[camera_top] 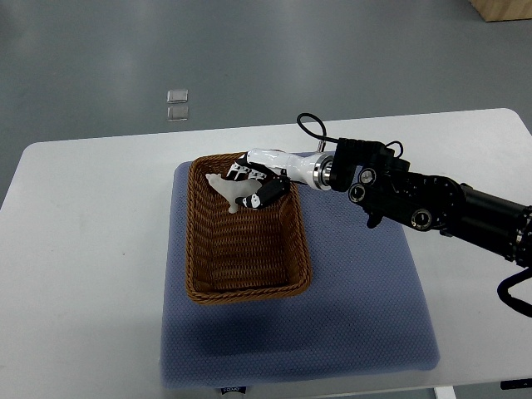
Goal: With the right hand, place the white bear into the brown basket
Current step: 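Carry the bear over the brown basket and lower it inside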
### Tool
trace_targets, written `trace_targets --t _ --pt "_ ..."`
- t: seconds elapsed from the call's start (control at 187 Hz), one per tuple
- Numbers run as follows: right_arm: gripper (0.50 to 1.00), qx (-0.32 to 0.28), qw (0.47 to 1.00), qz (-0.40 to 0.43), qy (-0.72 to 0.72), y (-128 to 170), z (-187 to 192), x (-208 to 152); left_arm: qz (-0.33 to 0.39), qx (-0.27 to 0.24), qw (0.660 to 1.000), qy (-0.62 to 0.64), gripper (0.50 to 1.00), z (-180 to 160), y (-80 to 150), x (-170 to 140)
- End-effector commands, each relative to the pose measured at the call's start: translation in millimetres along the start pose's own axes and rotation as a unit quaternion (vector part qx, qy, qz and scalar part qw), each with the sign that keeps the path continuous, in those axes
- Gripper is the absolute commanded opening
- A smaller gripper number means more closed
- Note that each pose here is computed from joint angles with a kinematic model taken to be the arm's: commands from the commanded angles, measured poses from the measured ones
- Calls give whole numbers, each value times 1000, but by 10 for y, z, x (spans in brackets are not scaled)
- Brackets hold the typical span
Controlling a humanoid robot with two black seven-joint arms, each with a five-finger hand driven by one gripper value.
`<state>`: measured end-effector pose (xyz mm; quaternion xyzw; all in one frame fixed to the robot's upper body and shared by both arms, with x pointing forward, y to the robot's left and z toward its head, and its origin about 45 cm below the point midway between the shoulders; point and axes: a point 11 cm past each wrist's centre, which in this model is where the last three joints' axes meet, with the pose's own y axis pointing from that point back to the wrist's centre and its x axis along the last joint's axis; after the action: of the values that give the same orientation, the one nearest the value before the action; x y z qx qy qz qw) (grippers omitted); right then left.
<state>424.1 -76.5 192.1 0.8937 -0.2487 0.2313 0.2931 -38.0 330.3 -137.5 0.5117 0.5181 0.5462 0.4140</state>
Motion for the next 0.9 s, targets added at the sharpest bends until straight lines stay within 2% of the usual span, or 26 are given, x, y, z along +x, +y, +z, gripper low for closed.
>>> trace_targets --t 0.0,0.16,0.529,0.615,0.642,0.652,0.658,0.701,0.786,0.861,0.893 --pt "500 -2 1000 -2 1 -45 16 -123 0 0 1000 -1 1000 0 0 0" --pt "502 -15 1000 2 9 -55 113 -179 0 0 1000 -1 1000 0 0 0" --pt "576 -18 1000 8 3 -42 197 -234 0 -1 1000 -1 1000 9 1 -2" --pt "615 -18 1000 8 3 -43 192 -230 1 0 1000 0 1000 0 0 5" --pt "660 -18 1000 8 2 -43 192 -230 1 0 1000 0 1000 0 0 5" --pt "660 -18 1000 8 2 -43 192 -230 1 0 1000 0 1000 0 0 5" --pt "678 -18 1000 8 2 -43 192 -230 1 0 1000 0 1000 0 0 5" --pt "717 -16 1000 8 1 -47 184 -239 1 0 1000 0 1000 0 0 5" --pt "752 -10 1000 4 0 -82 131 -281 1 0 1000 0 1000 0 0 10" --pt "758 -8 1000 3 1 -90 115 -285 1 0 1000 0 1000 0 0 10" --pt "780 -8 1000 3 1 -91 110 -279 1 0 1000 0 1000 0 0 10"
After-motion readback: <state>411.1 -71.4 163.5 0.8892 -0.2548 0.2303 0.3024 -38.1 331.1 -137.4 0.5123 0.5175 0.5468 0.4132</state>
